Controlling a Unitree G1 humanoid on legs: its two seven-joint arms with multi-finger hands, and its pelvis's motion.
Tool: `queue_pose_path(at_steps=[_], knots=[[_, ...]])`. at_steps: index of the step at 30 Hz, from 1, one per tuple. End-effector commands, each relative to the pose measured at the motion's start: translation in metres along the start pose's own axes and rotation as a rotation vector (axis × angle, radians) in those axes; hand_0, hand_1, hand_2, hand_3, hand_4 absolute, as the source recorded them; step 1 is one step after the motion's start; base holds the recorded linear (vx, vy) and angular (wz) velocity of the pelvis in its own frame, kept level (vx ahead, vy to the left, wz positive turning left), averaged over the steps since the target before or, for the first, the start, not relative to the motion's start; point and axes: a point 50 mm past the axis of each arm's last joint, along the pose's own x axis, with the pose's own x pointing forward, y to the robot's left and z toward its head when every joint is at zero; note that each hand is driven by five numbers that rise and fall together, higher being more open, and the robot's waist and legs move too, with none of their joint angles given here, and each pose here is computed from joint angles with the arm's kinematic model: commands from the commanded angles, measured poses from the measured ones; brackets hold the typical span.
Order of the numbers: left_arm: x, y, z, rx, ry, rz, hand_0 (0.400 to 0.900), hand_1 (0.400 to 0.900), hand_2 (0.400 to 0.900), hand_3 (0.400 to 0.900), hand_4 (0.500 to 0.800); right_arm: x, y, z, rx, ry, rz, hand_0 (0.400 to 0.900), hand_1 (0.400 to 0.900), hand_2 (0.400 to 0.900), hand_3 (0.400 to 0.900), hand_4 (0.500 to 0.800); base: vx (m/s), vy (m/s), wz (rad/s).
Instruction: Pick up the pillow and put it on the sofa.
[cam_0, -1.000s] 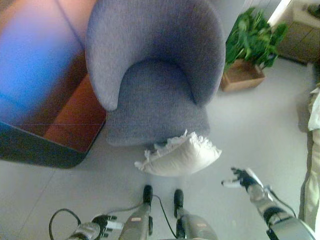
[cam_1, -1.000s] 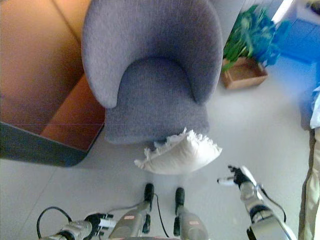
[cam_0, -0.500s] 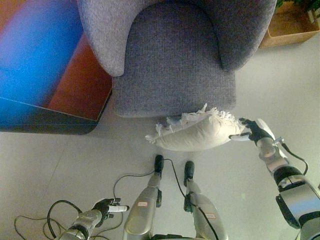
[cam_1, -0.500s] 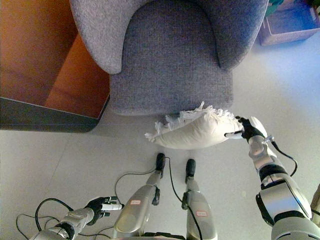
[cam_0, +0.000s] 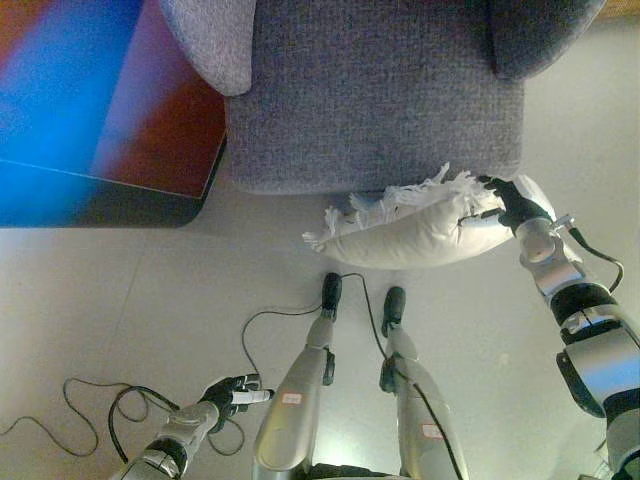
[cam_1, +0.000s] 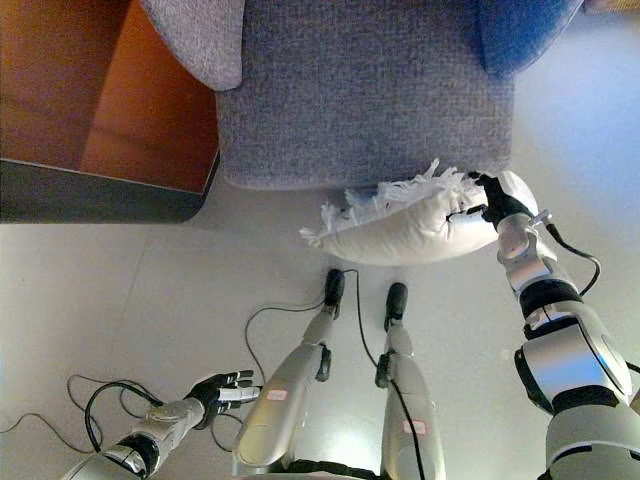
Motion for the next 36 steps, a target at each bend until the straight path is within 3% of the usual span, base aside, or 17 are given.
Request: queue_pose_path(at_steps=[1,14,18,20,36], knots=[[-0.003,-0.007,-0.029,-0.041,0.095,-0.016,0.9,0.9,0.9,0.9,0.8,0.002,-0.066,0.027,-0.092,-0.115,-0.17,0.9,0.9,0.9,0.9,0.8,-0.006,0.044,0.0],[-0.003,-0.015,-0.03,-0.092,0.079,-0.041,0.9,0.9,0.9,0.9,0.8,0.006,-0.094,0.069,-0.114,-0.175,-0.215,0.9,0.9,0.9,0.9,0.8,-0.003,0.021,0.01],[-0.004,-0.014,-0.034,-0.096,0.077,-0.033,0.9,0.9,0.9,0.9,0.8,0.006,-0.091,0.081,-0.051,-0.219,-0.127,0.9,0.9,0.9,0.9,0.8,0.0,-0.006,0.03],[-0.005,-0.014,-0.036,-0.097,0.075,-0.031,0.9,0.9,0.9,0.9,0.8,0.006,-0.09,0.085,-0.048,-0.231,-0.099,0.4,0.4,0.4,0.4,0.5,0.0,0.0,0.0],[-0.008,-0.011,-0.042,-0.094,0.076,-0.043,0.9,0.9,0.9,0.9,0.8,0.005,-0.099,0.08,-0.025,-0.252,-0.095,0.4,0.4,0.4,0.4,0.5,-0.002,-0.004,-0.02]])
